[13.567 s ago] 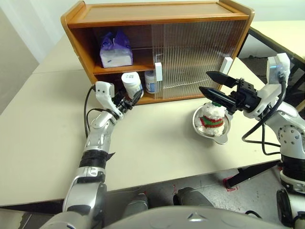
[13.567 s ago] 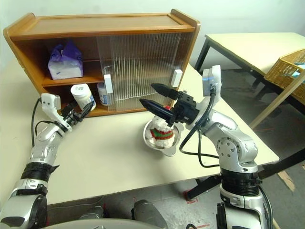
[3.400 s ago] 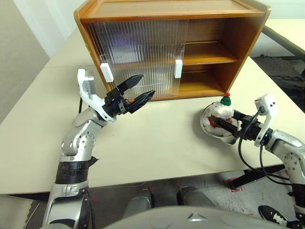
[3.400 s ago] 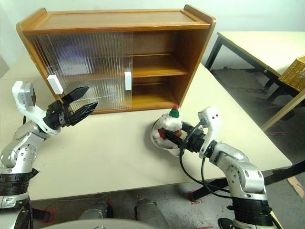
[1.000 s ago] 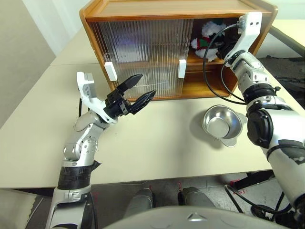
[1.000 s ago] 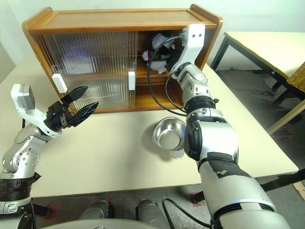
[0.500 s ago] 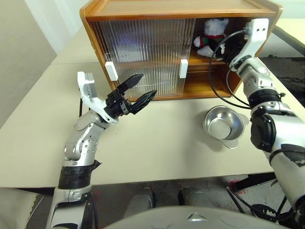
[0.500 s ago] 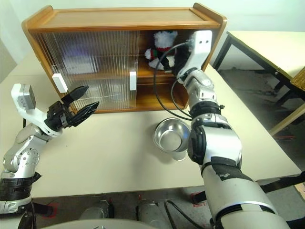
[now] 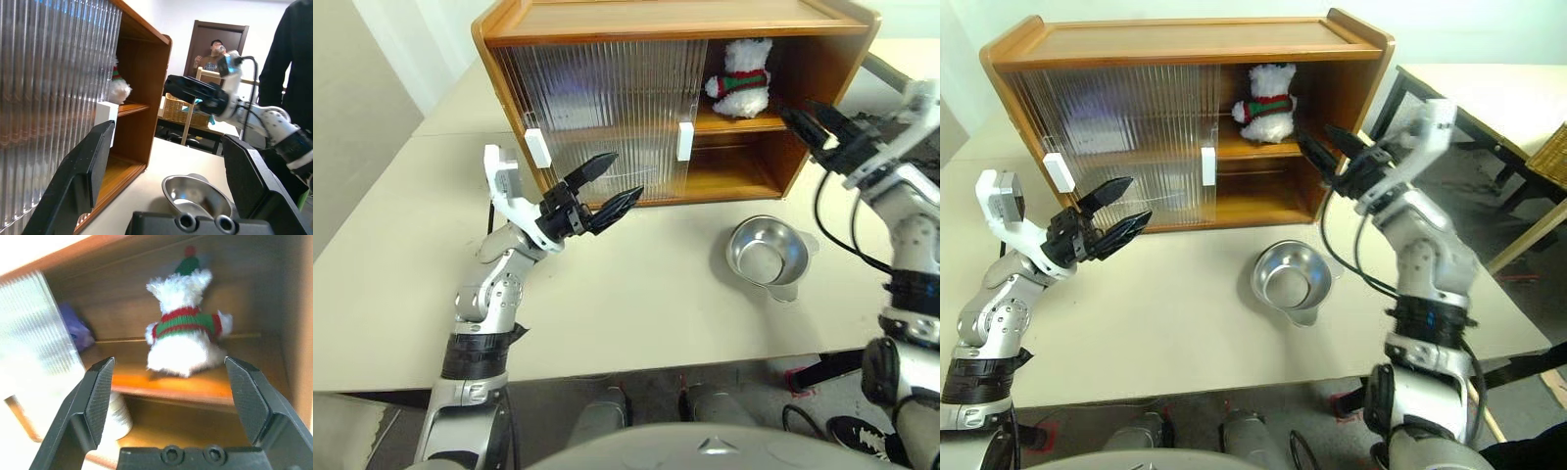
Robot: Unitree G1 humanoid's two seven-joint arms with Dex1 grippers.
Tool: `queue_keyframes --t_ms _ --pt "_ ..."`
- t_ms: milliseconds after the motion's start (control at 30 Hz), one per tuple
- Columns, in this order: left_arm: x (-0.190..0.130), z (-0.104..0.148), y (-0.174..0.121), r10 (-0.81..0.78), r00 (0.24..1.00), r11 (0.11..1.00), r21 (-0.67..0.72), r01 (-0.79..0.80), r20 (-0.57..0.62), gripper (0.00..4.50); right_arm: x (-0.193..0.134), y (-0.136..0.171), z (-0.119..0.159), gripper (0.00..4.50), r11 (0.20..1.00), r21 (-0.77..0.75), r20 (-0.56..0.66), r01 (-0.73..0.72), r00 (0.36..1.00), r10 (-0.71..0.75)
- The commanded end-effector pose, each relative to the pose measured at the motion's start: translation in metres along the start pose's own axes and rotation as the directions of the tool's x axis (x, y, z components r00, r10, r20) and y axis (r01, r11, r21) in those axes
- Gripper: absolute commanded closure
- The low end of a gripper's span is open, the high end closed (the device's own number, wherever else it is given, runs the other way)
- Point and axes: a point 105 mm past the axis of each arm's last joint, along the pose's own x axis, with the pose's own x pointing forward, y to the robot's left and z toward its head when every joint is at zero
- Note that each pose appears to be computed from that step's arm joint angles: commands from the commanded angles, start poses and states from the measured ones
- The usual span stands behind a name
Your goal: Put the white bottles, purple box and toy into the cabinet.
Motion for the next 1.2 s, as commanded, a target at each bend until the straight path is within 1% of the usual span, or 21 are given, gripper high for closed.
queue_keyframes --t_ms 33,200,333,400,467,533,633,733,900,1200 --pt "-0.001 -0.003 0.0 -0.005 1.0 1.0 -0.006 0.005 -0.015 0.0 -0.022 -0.004 -0.011 0.02 0.994 0.107 -0.047 0.037 0.998 -0.032" --pt "-0.003 -0.003 0.001 -0.006 1.0 1.0 -0.008 0.006 -0.018 0.0 -0.051 -0.007 -0.03 0.02 0.966 0.236 -0.128 0.101 0.989 -0.072" --pt "-0.003 -0.002 0.002 -0.006 1.0 1.0 -0.004 0.006 -0.02 0.0 -0.07 -0.013 -0.044 0.02 0.919 0.361 -0.179 0.16 0.979 -0.1" --pt "-0.003 -0.002 0.002 -0.006 1.0 1.0 -0.003 0.005 -0.021 0.0 -0.078 -0.014 -0.052 0.02 0.881 0.432 -0.219 0.192 0.97 -0.104" --pt "-0.004 -0.002 0.002 -0.004 1.0 1.0 -0.003 0.004 -0.022 0.0 -0.084 -0.015 -0.057 0.02 0.854 0.472 -0.25 0.219 0.962 -0.108" --pt "-0.006 -0.002 0.002 0.001 1.0 1.0 -0.003 -0.001 -0.025 0.0 -0.095 -0.015 -0.065 0.02 0.802 0.546 -0.288 0.241 0.953 -0.091" --pt "-0.008 -0.002 0.001 0.005 1.0 1.0 -0.002 -0.005 -0.027 0.0 -0.106 -0.013 -0.071 0.02 0.724 0.643 -0.3 0.249 0.952 -0.061" --pt "-0.009 -0.002 0.001 0.008 1.0 1.0 -0.003 -0.008 -0.028 0.0 -0.119 -0.012 -0.081 0.02 0.699 0.655 -0.345 0.287 0.937 -0.061" --pt "-0.01 -0.002 -0.001 0.01 0.999 1.0 -0.005 -0.01 -0.032 0.0 -0.142 -0.008 -0.096 0.02 0.627 0.703 -0.394 0.336 0.918 -0.049" --pt "-0.01 -0.001 0.0 0.01 0.999 1.0 -0.004 -0.01 -0.037 0.0 -0.161 0.008 -0.114 0.02 0.538 0.762 -0.44 0.36 0.898 0.021"
